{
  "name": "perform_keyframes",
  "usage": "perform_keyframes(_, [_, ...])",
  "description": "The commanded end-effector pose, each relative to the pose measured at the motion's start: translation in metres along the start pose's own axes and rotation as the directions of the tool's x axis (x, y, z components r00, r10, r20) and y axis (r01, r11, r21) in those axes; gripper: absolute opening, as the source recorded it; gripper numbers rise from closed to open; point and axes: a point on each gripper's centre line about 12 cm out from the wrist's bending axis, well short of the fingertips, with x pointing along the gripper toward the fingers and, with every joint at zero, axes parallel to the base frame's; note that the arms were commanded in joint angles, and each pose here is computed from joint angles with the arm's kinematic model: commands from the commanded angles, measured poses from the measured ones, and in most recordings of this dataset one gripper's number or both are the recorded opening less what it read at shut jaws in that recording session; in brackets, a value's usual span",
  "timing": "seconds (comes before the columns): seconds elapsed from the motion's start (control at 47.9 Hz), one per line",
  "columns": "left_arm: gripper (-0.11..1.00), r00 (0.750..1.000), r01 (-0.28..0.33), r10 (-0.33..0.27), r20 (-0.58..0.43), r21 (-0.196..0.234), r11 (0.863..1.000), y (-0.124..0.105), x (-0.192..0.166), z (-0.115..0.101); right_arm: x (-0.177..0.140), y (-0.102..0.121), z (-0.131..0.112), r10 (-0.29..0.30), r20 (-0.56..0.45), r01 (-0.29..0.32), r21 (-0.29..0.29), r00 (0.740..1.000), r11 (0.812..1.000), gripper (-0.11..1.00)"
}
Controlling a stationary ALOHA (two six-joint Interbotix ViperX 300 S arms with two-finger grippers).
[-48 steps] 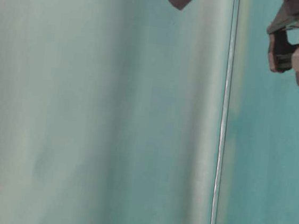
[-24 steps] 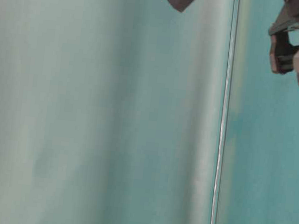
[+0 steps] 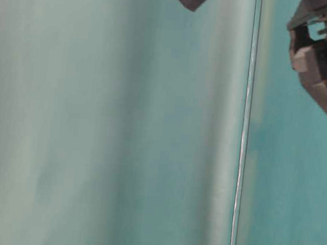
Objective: Insert the wire into the hole on the left side and pull it with the left arm.
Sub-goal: 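Pull the wire leftward through the bracket hole with the left gripper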
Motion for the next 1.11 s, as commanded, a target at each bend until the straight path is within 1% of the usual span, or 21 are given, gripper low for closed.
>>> perform_keyframes(0.0, [-0.1, 1.0, 0.012, -0.012, 0.025, 0.002, 1.0, -0.003, -0.005, 0.007, -0.005, 0.007, 0.019, 0.028, 0.048, -0.028, 0.012, 0.998, 1.0, 0.77])
perform_keyframes(0.146, [-0.1, 1.0, 0.01, -0.01, 0.019, 0.002, 1.0, -0.002, -0.015, 0.004, -0.009, 0.007, 0.024, 0.044, 0.057, -0.044, 0.003, 0.997, 0.999, 0.77])
perform_keyframes(0.376, [-0.1, 1.0, 0.006, -0.006, 0.0, 0.004, 1.0, 0.0, -0.04, 0.0, -0.016, 0.004, 0.027, 0.046, 0.056, -0.047, 0.003, 0.997, 0.999, 0.77])
perform_keyframes(0.73, [-0.1, 1.0, 0.026, -0.026, -0.008, 0.006, 1.0, -0.002, -0.081, -0.008, -0.017, 0.003, 0.025, 0.045, 0.052, -0.046, 0.002, 0.998, 0.999, 0.77])
perform_keyframes(1.085, [-0.1, 0.999, 0.041, -0.041, 0.015, 0.005, 0.999, 0.0, -0.118, -0.012, -0.018, 0.003, 0.025, 0.046, 0.05, -0.046, 0.002, 0.998, 0.999, 0.76])
